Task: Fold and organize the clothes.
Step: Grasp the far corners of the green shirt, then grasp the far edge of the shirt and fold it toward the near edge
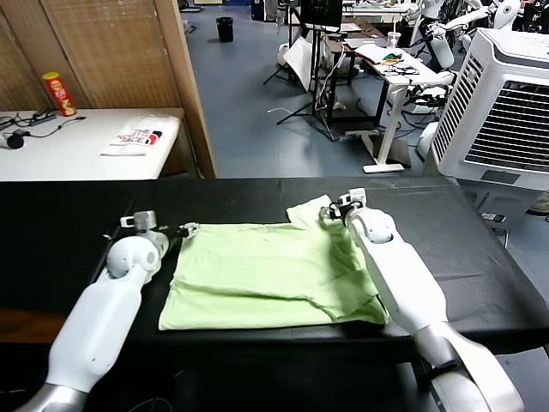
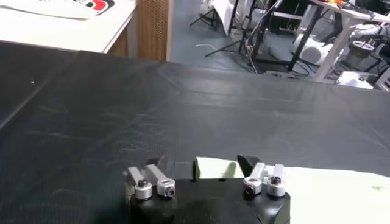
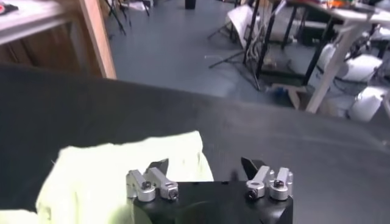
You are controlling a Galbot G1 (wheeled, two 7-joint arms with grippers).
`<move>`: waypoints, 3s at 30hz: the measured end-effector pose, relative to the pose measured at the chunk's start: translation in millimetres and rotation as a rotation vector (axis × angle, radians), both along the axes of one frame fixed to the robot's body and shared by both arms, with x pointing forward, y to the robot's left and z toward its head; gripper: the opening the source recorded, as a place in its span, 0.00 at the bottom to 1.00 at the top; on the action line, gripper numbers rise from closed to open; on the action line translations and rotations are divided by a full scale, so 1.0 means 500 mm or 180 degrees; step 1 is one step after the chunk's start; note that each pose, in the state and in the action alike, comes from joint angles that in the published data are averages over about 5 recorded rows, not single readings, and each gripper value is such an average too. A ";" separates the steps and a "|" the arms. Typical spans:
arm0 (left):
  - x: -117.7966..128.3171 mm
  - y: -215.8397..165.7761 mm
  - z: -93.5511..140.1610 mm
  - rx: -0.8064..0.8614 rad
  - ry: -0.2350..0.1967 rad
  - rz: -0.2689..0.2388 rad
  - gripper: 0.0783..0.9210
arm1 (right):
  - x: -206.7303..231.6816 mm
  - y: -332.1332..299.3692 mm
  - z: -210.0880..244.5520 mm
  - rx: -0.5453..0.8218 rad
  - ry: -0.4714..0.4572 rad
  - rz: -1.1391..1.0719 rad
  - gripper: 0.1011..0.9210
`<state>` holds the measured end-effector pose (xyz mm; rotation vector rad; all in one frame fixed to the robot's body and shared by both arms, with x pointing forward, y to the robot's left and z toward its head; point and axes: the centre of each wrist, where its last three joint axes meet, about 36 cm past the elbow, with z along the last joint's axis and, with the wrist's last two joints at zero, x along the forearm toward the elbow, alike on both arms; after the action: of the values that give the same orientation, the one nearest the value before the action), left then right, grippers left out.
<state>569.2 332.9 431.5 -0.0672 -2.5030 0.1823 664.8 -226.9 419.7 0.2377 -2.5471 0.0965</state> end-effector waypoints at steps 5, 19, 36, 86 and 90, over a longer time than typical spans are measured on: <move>-0.002 -0.003 0.000 -0.0002 -0.0015 -0.0027 0.15 | -0.006 -0.011 -0.002 0.0076 -0.0122 -0.0029 0.04; -0.028 0.002 0.038 0.0018 -0.0309 -0.0018 0.06 | -0.110 -0.089 0.075 0.0496 -0.0526 -0.0015 0.03; -0.240 -0.004 0.110 0.0206 -0.0569 -0.0204 0.06 | -0.376 -0.140 0.147 0.0212 -0.0336 0.0169 0.03; -0.455 -0.019 0.092 0.0530 -0.0135 -0.0330 0.62 | -0.537 -0.144 0.161 -0.0039 -0.0227 0.0201 0.81; -0.426 -0.003 0.093 0.0399 -0.0192 -0.0238 0.81 | -0.487 -0.135 0.146 -0.0105 -0.0276 0.0134 0.85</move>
<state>356.0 331.3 478.2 -0.1161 -2.5609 -0.0075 421.4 -294.5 492.9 0.2798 -2.6249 0.1682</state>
